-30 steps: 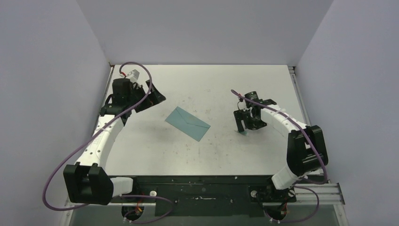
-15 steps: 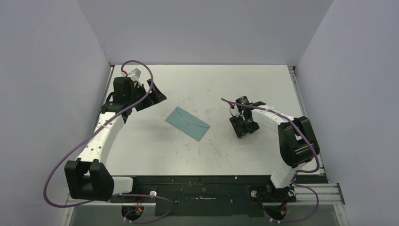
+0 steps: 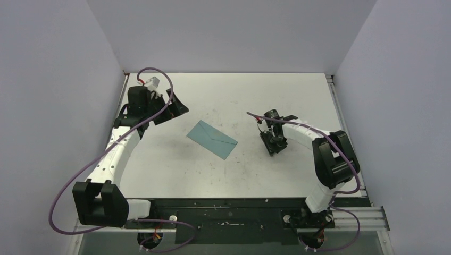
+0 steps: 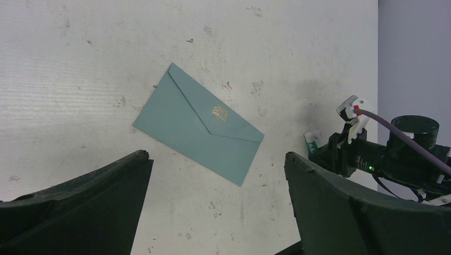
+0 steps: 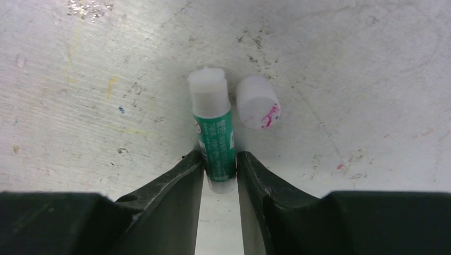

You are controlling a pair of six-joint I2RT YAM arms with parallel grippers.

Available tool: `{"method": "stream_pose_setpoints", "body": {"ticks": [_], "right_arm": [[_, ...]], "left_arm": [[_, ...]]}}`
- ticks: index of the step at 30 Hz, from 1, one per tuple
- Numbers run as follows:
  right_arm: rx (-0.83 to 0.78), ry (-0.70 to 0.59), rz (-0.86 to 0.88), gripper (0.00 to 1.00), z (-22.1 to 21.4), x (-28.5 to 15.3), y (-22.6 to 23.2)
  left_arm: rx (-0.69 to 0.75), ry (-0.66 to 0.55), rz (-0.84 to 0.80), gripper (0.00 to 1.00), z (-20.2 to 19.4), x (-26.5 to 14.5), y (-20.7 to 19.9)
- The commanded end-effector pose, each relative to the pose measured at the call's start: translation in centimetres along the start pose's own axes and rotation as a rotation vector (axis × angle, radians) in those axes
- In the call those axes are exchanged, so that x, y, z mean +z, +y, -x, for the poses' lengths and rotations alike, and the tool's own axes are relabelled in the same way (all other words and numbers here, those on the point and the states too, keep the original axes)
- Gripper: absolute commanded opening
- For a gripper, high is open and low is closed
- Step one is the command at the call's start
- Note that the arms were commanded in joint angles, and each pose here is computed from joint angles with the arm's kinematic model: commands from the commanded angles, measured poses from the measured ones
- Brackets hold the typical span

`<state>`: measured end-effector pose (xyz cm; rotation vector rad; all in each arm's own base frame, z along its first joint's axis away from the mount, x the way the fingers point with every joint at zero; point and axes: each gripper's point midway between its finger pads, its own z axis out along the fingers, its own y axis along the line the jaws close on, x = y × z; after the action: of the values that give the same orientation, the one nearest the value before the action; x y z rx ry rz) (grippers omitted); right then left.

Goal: Place the letter into the envelope and seal it

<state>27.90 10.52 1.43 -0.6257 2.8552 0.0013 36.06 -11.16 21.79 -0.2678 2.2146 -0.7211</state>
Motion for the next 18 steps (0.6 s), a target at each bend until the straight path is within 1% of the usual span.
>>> {"method": "stream_pose_setpoints", "body": {"ticks": [1, 2, 5, 7, 8, 10, 12, 15, 18], "right_arm": [[-0.052, 0.026, 0.007, 0.3, -0.5, 1.0, 0.9], [-0.057, 0.031, 0.009, 0.27, -0.5, 1.1, 1.1], [-0.072, 0.02, 0.023, 0.13, -0.2, 0.8, 1.9], [-0.096, -0.025, 0.068, 0.06, 0.5, -0.2, 3.2], [-0.112, -0.066, 0.101, 0.05, 1.2, -1.1, 4.1], [-0.156, -0.182, 0.207, 0.05, 2.8, -3.5, 6.5], [-0.185, -0.34, 0.322, 0.05, 5.1, -7.0, 9.1], [-0.153, -0.592, 0.469, 0.05, 8.9, -13.2, 11.7], [-0.107, -0.799, 0.619, 0.05, 11.9, -19.0, 13.7]], "left_arm": [[0.023, -0.043, -0.071, 0.96, 1.6, -0.3, -1.9], [0.019, -0.04, -0.078, 0.96, 1.5, -0.4, -2.0], [0.007, -0.029, -0.108, 0.96, 0.9, -0.5, -2.5], [-0.002, -0.027, -0.139, 0.96, 0.6, -0.8, -3.0], [-0.009, -0.027, -0.159, 0.96, 0.4, -0.9, -3.3], [-0.024, -0.024, -0.22, 0.96, -0.1, -1.2, -4.3], [-0.041, -0.01, -0.315, 0.96, -0.8, -1.7, -5.9], [-0.045, -0.011, -0.458, 0.97, -1.5, -2.6, -8.7], [-0.013, -0.04, -0.625, 0.97, -1.5, -4.1, -12.4]]}}
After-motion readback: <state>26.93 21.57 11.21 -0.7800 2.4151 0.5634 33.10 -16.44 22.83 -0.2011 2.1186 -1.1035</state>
